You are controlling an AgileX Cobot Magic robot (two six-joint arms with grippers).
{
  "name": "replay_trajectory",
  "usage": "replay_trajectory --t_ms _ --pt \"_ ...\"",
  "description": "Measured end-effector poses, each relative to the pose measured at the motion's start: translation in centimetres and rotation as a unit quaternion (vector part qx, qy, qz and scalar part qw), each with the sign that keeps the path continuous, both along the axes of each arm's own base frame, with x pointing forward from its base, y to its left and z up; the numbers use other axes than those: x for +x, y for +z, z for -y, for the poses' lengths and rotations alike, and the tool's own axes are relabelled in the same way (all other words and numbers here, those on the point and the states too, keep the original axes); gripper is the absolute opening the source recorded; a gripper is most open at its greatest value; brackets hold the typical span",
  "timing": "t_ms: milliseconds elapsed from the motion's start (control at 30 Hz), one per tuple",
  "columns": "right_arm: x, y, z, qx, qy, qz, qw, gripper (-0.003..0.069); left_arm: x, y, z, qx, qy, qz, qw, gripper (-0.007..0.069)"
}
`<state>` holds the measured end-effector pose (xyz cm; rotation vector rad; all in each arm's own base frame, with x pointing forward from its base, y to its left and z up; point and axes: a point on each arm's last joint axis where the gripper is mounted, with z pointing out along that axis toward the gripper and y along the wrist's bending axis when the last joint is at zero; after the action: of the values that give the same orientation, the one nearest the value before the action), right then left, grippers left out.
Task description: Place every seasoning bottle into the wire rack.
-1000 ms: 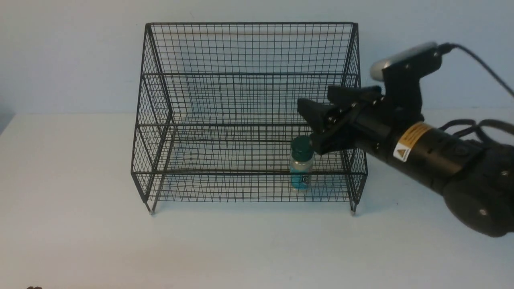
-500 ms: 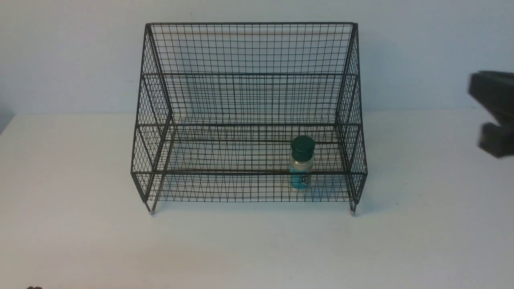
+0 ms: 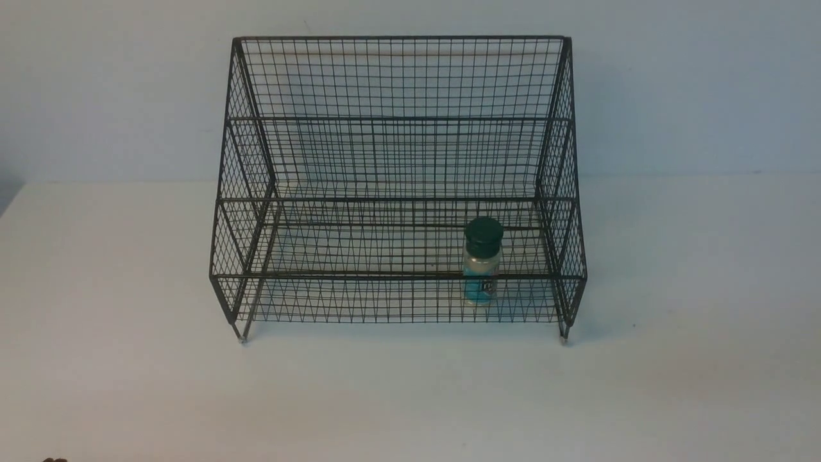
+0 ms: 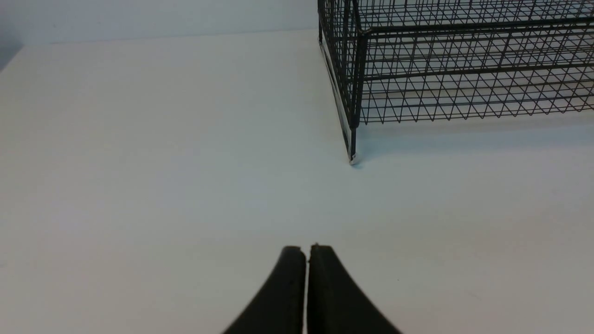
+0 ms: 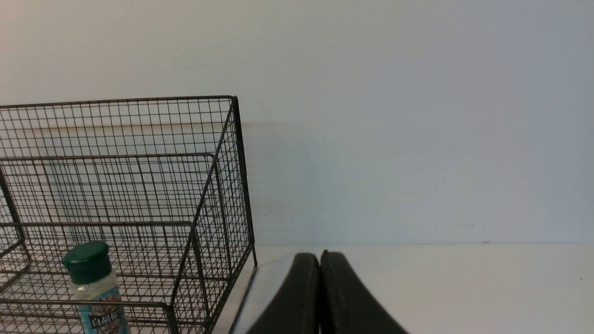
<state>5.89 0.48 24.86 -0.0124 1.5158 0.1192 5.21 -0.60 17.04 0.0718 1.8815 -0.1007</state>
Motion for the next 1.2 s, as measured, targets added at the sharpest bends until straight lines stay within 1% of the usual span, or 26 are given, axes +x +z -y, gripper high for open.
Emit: replay_trajectory --t_ms 133,867,1033,1100,1133,1167,1200 --pt "-0.6 0.1 0.0 -0.002 0.000 0.031 1.000 -0.0013 0.0 0.0 0.0 0.000 0.000 0.000 1.000 -0.0005" --pt "-0.6 0.0 0.1 -0.013 -0.002 0.030 0.999 -0.0015 0.0 0.0 0.0 0.000 0.000 0.000 1.000 -0.0005" --pt "-0.5 -1.3 0.1 -0.034 -0.007 -0.003 0.999 -0.0015 0.0 0.0 0.0 0.000 0.000 0.000 1.000 -0.0005" --pt "-0.5 -3.0 0.4 -0.044 -0.027 -0.026 0.998 -0.0015 0.0 0.0 0.0 0.000 0.000 0.000 1.000 -0.0005" --pt "-0.4 -3.2 0.4 -0.044 -0.027 -0.030 0.998 -0.0015 0.0 0.0 0.0 0.000 0.000 0.000 1.000 -0.0005" --pt "-0.3 -4.9 0.6 -0.047 -0.043 -0.059 0.996 -0.0015 0.0 0.0 0.0 0.000 0.000 0.000 1.000 -0.0005" --pt "-0.3 -5.7 0.7 -0.047 -0.049 -0.077 0.995 -0.0015 0.0 0.0 0.0 0.000 0.000 0.000 1.000 -0.0005"
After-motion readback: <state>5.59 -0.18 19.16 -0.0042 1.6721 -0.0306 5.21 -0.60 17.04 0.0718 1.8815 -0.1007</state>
